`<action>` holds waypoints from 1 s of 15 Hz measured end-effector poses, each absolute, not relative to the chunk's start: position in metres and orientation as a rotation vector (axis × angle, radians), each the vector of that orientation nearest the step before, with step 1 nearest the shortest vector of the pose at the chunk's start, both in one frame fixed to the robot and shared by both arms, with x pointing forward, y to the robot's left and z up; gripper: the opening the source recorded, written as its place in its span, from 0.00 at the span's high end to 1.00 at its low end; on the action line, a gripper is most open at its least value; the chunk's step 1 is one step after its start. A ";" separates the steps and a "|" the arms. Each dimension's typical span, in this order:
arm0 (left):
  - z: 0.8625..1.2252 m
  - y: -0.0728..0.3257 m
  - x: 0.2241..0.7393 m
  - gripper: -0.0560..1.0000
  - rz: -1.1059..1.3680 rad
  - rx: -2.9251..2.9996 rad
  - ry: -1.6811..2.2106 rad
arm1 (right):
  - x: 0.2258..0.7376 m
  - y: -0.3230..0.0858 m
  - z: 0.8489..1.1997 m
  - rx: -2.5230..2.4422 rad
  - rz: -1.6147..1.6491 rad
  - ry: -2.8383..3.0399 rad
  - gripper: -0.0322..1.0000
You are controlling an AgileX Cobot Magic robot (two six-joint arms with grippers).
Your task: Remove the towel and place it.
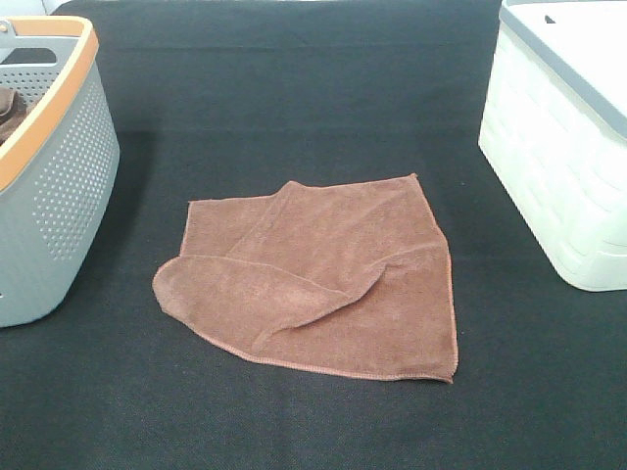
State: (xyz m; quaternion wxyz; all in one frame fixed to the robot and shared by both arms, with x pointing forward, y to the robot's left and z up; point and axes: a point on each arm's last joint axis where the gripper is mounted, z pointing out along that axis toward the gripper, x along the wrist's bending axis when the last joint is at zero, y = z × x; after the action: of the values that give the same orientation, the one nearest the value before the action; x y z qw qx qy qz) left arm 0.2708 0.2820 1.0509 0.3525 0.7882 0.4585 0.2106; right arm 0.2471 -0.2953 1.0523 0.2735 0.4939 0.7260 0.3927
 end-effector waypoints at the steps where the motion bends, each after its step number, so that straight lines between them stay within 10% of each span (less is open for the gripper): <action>1: 1.052 0.285 0.269 0.29 0.591 1.985 1.248 | 0.247 -0.296 1.052 1.374 1.030 1.905 0.22; 15: 1.055 0.298 0.233 0.29 0.941 1.596 1.456 | 0.233 -0.299 1.052 1.482 0.988 1.636 0.22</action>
State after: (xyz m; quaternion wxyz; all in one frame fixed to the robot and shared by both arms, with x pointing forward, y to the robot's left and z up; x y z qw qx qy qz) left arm 0.2329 0.2979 1.0552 0.3827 0.6259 0.5707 0.3689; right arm 0.2330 -0.2991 1.0524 0.3537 0.5731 0.6329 0.3820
